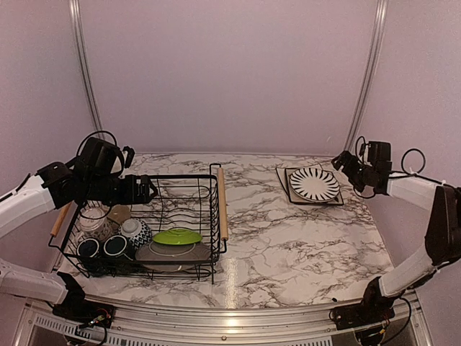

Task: Unload the mixed dishes from the dish rack
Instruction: Place the plate with another plate, then grab the plate from the dish rack.

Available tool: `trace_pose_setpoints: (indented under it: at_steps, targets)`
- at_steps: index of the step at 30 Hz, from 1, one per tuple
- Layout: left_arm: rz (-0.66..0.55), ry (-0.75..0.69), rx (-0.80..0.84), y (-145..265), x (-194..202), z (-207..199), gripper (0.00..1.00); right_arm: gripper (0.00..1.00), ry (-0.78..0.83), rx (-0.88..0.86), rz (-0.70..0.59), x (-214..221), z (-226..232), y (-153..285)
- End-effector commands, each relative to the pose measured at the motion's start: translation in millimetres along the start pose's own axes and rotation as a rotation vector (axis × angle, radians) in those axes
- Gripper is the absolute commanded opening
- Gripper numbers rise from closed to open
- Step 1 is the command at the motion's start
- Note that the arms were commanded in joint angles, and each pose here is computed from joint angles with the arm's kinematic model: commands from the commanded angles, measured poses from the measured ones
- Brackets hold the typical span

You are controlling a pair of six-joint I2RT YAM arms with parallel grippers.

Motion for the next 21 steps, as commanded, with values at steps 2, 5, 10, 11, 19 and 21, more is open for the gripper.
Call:
trace_pose_setpoints:
  at_steps: [2,5,10,11,19,21]
  targets:
    - [0.151,0.004,0.086,-9,22,-9,0.99,0.99,0.135,0.009,0.013,-1,11,15]
    - [0.229,0.031,0.097,-11,31,-11,0.99,0.98,0.314,-0.079,0.052,19,57,20]
    - [0.330,0.045,0.109,-12,44,-14,0.99,0.95,0.722,-0.352,0.151,87,151,43]
    - [0.338,0.043,0.108,-11,46,-13,0.99,0.95,0.805,-0.418,0.164,105,169,52]
    - [0.426,-0.016,0.100,-26,64,-17,0.90,0.95,1.351,-0.839,0.318,247,252,118]
    - [0.447,-0.025,0.095,-31,67,-17,0.89,0.93,1.437,-0.841,0.377,274,258,115]
Point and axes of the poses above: each gripper's point midway between its finger pads, its own y axis back along the fingers, its own z axis along the line the jaws close on, x = y × z, the point moved 6 cm from there along y, back along the fingers, and after that the axes turned 11 degrees about -y, right-handed, at the moved point
